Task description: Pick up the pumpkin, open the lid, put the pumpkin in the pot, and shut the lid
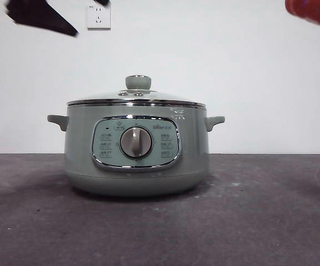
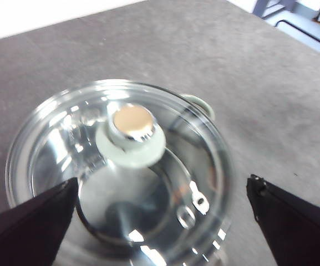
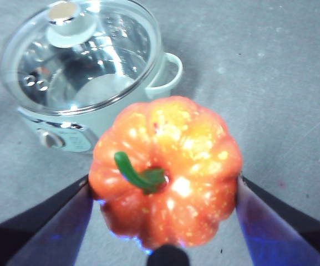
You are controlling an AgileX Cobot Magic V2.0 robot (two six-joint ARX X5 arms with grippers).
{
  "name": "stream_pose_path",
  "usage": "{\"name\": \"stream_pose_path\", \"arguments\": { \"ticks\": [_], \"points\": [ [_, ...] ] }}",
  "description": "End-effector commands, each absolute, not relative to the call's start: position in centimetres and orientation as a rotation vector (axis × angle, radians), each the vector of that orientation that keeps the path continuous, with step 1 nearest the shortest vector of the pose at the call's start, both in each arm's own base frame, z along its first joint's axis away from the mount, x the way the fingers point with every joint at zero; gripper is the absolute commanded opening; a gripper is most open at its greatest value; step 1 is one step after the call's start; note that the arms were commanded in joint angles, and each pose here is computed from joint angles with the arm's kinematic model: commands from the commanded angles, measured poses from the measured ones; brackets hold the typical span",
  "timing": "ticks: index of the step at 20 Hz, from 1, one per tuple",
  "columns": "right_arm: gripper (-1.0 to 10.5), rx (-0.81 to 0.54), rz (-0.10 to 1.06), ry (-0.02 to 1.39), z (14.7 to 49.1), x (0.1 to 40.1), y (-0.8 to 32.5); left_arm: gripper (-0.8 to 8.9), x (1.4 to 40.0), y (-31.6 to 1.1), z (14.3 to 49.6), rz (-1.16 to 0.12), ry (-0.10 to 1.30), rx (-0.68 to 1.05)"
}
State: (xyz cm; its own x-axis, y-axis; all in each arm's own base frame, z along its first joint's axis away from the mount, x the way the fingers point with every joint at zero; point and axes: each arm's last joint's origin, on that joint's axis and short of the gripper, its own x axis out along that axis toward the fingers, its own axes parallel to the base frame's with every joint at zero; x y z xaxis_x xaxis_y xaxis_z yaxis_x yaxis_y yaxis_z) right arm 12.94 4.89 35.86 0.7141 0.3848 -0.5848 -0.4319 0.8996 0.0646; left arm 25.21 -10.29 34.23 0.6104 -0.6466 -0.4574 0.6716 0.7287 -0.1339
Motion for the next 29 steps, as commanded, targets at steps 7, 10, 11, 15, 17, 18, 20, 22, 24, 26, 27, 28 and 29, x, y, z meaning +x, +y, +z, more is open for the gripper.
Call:
{"name": "stream_pose_path", "arguments": {
  "ticks": [7,10,11,15,17,18,20,22,24,26,27,28,29],
  "points": [
    [-0.1,-0.063,0.451,0.645,35.8,12.6,4.8,7.85,33.3,-14.6,31.7,-0.744,0.575,0.078],
    [-0.1,-0.063,0.45,0.646,35.8,12.6,4.8,7.85,34.3,-15.4,31.1,-0.735,0.591,0.087],
    [-0.1,-0.063,0.45,0.645,35.8,12.6,4.8,7.85,34.4,-15.6,30.8,-0.739,0.6,0.089],
    [-0.1,-0.064,0.45,0.648,35.8,12.8,4.9,7.85,34.6,-16.4,29.8,-0.755,0.629,0.097],
    [-0.1,-0.064,0.45,0.65,35.7,12.8,4.9,7.84,34.3,-17.0,29.8,-0.748,0.626,0.114],
    [-0.1,-0.064,0.45,0.65,35.7,12.8,4.9,7.8,34.3,-17.1,29.8,-0.73,0.627,0.124],
    [-0.1,-0.064,0.45,0.651,35.7,12.8,4.9,7.6,34.3,-17.2,29.7,-0.718,0.629,0.13],
    [-0.1,-0.064,0.45,0.651,35.7,12.8,4.9,5.9,34.1,-17.3,29.7,-0.713,0.635,0.136],
    [-0.1,-0.064,0.45,0.652,35.7,12.8,4.9,4.55,34.1,-17.4,29.6,-0.714,0.642,0.137],
    [-0.1,-0.064,0.45,0.651,35.7,12.8,4.9,3.62,34.0,-17.3,29.6,-0.713,0.654,0.138],
    [-0.1,-0.064,0.45,0.651,35.7,12.8,4.9,3.23,34.0,-17.3,29.5,-0.715,0.659,0.138],
    [-0.1,-0.064,0.45,0.651,35.7,12.8,4.9,3.04,33.9,-17.4,29.5,-0.718,0.662,0.138],
    [-0.1,-0.064,0.45,0.651,35.7,12.8,4.9,3.04,33.9,-17.4,29.5,-0.72,0.663,0.138]
  ]
}}
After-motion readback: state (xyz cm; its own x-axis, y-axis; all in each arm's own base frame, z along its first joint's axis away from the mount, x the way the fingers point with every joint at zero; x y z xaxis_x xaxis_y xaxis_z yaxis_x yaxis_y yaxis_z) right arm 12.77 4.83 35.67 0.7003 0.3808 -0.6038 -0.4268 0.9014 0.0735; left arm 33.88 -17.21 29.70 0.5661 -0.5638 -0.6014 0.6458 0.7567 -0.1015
